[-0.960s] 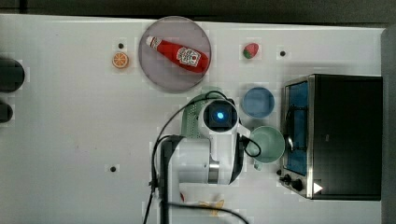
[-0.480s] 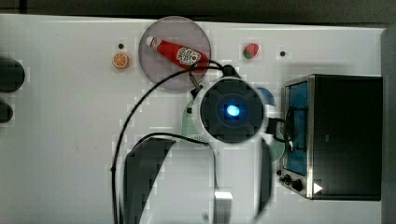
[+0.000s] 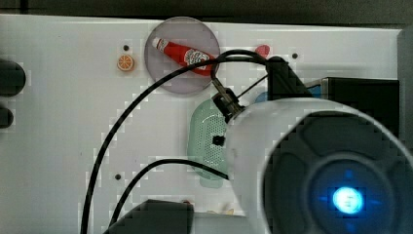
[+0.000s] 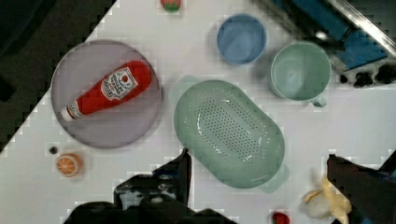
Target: Drag strainer left to right.
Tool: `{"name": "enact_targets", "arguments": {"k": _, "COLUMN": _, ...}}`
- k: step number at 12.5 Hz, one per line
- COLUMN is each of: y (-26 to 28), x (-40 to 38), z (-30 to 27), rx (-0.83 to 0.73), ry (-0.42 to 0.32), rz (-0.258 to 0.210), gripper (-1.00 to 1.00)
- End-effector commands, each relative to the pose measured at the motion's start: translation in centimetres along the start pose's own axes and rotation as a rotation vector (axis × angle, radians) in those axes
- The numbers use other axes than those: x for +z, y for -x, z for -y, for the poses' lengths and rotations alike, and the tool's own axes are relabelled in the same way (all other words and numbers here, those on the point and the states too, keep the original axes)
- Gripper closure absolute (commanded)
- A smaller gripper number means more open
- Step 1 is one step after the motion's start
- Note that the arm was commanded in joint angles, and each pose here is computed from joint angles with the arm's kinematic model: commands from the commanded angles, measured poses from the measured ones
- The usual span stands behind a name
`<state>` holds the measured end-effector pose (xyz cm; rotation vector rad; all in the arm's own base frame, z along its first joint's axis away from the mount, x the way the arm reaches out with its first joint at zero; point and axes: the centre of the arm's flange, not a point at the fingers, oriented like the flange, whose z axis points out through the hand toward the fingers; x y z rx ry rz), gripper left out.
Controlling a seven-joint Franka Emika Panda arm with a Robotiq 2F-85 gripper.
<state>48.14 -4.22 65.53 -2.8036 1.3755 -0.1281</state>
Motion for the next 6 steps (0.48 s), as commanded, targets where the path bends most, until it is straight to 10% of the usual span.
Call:
{"name": "enact_targets", "arguments": {"k": 1, "y": -0.24, "x": 5.7, "z": 0.63, "rx": -0.068, "ry": 0.104, "rz": 0.103, "gripper": -1.0}}
{"name": "enact_targets", "arguments": {"k": 6, "y": -0.2, "x": 6.4, "z": 0.73, "rx": -0.07, "ry": 0.12, "rz": 0.117, "gripper": -1.0}}
